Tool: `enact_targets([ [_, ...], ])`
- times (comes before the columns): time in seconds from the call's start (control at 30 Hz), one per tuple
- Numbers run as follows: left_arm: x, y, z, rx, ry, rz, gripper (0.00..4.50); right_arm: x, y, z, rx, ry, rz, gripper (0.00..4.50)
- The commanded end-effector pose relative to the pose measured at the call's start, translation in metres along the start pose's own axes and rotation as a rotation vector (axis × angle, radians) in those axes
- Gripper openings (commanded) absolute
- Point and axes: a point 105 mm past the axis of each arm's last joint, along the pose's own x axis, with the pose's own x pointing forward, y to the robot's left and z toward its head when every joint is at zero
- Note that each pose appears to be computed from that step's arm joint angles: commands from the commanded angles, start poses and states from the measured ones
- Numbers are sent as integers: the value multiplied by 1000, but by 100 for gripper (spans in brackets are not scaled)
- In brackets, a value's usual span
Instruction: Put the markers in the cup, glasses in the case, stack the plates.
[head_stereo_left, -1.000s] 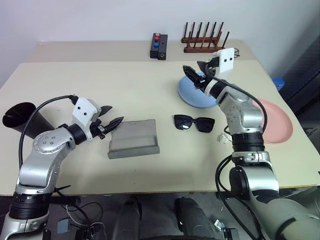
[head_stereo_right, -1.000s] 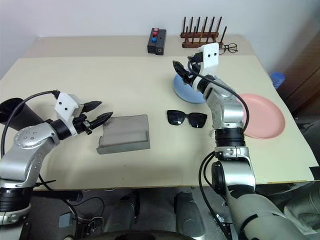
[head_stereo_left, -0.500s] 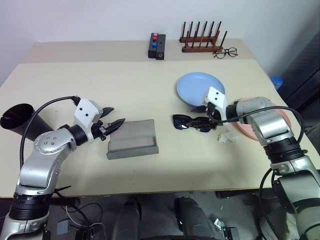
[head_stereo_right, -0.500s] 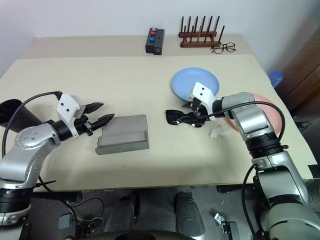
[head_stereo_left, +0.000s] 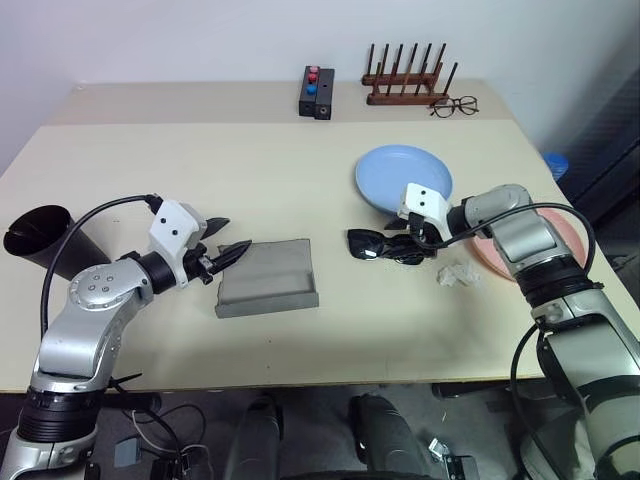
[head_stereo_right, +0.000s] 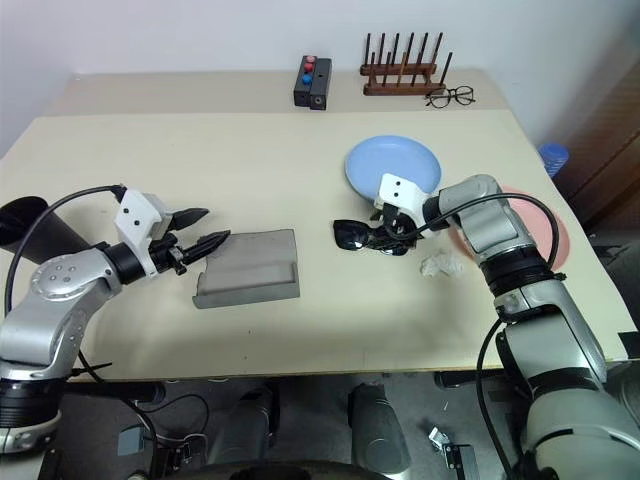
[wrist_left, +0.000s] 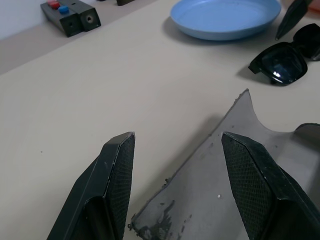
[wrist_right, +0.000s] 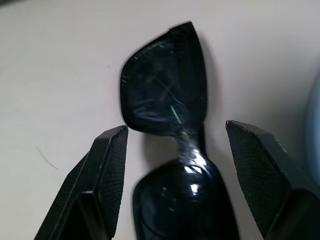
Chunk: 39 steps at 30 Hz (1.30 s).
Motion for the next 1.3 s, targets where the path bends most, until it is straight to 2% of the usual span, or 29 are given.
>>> enact_targets([
  [0.03, -5, 1, 11, 28, -29, 7, 281, -7, -7, 8, -54, 1, -10, 316],
  [0.07, -5, 1, 11, 27, -29, 6, 281, -8, -7, 8, -56, 3, -8, 316],
  [0.17, -4, 0, 11, 25, -29, 5, 281, -9, -6, 7, -62, 12, 4, 243],
  [0.3, -4, 0, 10, 24, -29, 3, 281, -7, -4, 3, -63, 21, 10, 35],
  [0.33, -4, 0, 10, 24, -29, 3, 281, -7, -4, 3, -62, 23, 10, 2],
  [0.73, -10, -6, 8, 22, -14, -26, 281, -12, -4, 12, -111, 10, -15, 2],
  [0.87, -16, -5, 10, 33, -13, -23, 281, -16, -2, 37, -151, -35, -49, 2],
  [0.97, -22, 3, 13, 37, -29, 20, 281, -18, 10, 67, -131, -134, -33, 2],
  [1.17, -32, 32, 23, 68, -67, 128, 281, -7, 52, 116, -182, -234, 19, 2],
  [1.3, -30, 37, 27, 90, -71, 124, 281, 12, 83, 137, -244, -260, 53, 2],
])
